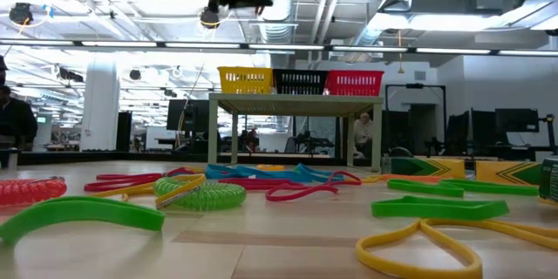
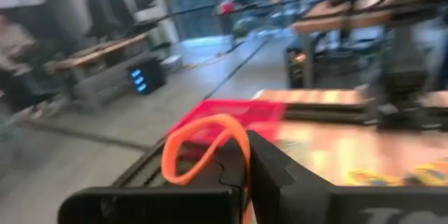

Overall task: Pick & Place Office Desk Supplies
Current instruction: Put the top right small orange rubber band into the yellow bin on the shelf

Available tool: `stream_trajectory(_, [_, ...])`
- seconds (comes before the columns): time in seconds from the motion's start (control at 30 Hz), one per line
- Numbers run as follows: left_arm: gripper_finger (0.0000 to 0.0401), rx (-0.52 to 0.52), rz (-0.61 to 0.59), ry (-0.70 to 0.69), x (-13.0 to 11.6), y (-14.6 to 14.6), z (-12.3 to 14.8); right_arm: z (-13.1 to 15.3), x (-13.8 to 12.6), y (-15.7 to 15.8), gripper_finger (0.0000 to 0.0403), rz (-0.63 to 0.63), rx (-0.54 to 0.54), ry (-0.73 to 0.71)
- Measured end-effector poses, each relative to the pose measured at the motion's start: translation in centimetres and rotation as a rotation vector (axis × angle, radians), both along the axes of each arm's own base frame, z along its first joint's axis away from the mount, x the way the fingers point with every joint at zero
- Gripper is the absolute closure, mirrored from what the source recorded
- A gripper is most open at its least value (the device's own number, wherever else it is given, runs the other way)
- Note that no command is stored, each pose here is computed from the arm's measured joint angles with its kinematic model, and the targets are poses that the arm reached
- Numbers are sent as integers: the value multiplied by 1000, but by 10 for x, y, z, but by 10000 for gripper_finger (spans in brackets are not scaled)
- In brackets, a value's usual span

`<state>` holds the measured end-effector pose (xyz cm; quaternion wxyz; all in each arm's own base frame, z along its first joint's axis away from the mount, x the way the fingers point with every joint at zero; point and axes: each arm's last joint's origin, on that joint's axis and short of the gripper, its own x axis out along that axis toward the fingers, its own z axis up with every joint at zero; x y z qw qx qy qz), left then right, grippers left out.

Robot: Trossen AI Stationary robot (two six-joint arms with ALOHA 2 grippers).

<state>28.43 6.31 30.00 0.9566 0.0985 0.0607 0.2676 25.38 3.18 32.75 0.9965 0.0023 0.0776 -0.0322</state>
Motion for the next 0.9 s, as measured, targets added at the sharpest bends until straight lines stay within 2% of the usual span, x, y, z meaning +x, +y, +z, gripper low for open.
stream_trajectory(0.07, [401, -10, 41, 19, -3, 19, -4, -1, 0, 0, 181, 0, -1, 10])
stream_trajectory(0.17, [401, -52, 37, 72, -2, 41, -18, -7, 3, 1, 186, 1, -5, 40])
stream_trajectory(0.3, [382, -74, 56, 128, -1, 54, -30, -17, 10, 2, 188, 1, -12, 93])
stream_trajectory(0.43, [324, -25, 84, 158, -2, 55, -30, -23, 12, 2, 185, -6, 5, 132])
stream_trajectory(0.67, [166, -10, 137, 191, -6, 63, -31, -24, 12, 2, 184, -5, 8, 142])
stream_trajectory(0.73, [132, -24, 154, 212, -9, 67, -34, -24, 12, 3, 184, -3, 21, 142])
stream_trajectory(0.8, [113, -47, 179, 229, -12, 72, -36, -24, 11, 4, 184, 0, 23, 144])
stream_trajectory(0.9, [106, -99, 200, 322, -15, 79, -34, -25, 11, 4, 184, -2, 36, 146])
